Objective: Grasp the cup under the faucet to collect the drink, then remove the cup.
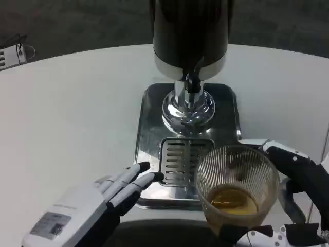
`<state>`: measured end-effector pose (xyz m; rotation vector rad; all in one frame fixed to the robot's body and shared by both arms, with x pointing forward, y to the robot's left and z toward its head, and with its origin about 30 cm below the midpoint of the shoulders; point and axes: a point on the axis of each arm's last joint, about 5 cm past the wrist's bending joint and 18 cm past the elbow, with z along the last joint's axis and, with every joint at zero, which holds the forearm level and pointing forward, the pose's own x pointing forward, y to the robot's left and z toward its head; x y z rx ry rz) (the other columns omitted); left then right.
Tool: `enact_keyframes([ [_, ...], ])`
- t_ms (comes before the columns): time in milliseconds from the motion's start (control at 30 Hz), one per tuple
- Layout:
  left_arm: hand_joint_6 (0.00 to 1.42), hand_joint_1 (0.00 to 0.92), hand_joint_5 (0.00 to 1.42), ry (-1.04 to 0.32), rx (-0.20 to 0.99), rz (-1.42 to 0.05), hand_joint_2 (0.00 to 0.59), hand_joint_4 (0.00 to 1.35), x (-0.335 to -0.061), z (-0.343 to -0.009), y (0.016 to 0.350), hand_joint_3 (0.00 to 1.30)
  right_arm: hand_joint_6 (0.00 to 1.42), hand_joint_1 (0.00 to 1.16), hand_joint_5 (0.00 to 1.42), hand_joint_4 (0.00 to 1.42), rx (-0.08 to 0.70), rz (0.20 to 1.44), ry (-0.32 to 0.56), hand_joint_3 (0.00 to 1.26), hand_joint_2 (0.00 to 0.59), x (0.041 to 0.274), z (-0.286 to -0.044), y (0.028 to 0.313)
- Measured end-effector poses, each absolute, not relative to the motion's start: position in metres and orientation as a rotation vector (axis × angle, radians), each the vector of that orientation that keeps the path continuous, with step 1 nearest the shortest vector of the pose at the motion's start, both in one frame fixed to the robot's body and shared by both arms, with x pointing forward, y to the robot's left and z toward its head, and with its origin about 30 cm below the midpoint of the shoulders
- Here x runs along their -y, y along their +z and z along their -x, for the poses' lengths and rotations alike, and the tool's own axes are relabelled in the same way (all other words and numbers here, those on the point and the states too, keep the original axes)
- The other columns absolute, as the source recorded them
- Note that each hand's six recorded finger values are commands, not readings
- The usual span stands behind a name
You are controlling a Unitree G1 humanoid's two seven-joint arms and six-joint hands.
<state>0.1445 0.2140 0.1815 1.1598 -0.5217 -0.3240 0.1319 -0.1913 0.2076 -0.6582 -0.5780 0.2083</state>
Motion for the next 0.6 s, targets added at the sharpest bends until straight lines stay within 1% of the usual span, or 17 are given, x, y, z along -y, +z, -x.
enact_keyframes([
  [233,0.06,0.000,0.00,-0.334,0.521,-1.172,0.083,0.00,-0.2144,-0.1444,0.1824,0.05,1.42,0.92,1.42,1.42,0.575,0.658,0.208,1.24,0.257,0.1914,-0.1316,0.2072],
  [467,0.06,0.000,0.00,-0.338,0.521,-1.184,0.083,0.00,-0.2146,-0.1445,0.1830,0.04,1.42,0.92,1.42,1.42,0.576,0.657,0.208,1.24,0.254,0.1913,-0.1315,0.2072],
  [600,0.03,0.000,0.00,-0.338,0.520,-1.195,0.081,0.00,-0.2146,-0.1446,0.1830,0.01,1.42,0.92,1.42,1.42,0.577,0.658,0.209,1.24,0.252,0.1913,-0.1315,0.2072],
])
